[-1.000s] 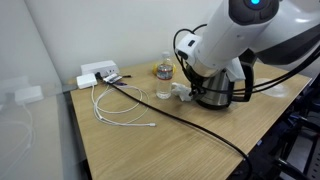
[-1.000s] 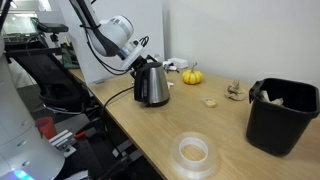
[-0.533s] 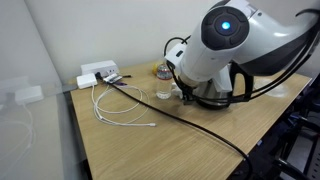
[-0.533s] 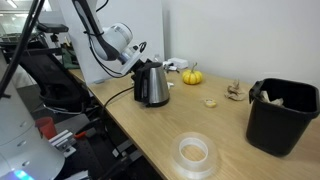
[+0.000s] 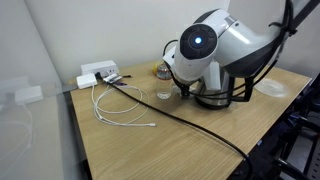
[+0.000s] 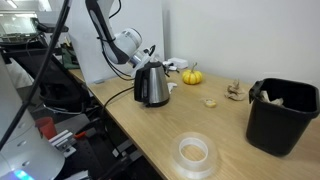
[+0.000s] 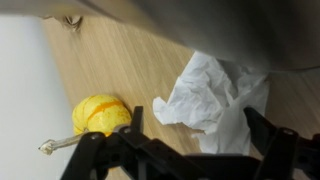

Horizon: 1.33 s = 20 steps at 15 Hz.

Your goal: Pick up the white paper from the table and put it inside the bin

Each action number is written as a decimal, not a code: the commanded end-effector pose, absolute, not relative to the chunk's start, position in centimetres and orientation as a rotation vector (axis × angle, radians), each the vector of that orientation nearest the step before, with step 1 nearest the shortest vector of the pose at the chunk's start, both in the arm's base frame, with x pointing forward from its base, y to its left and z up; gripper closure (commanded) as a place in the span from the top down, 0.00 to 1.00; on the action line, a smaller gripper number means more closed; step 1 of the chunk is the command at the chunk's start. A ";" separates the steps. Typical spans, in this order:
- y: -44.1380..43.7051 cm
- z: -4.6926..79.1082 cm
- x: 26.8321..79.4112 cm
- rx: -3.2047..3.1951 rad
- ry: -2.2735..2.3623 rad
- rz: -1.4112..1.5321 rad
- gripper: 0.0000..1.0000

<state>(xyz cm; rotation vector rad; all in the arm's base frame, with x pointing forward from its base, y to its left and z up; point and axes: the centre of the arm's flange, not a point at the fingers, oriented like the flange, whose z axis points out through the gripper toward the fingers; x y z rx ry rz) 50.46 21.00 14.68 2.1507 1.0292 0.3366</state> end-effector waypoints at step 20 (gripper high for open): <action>17.6 20.6 54.0 2.259 0.851 0.432 0.01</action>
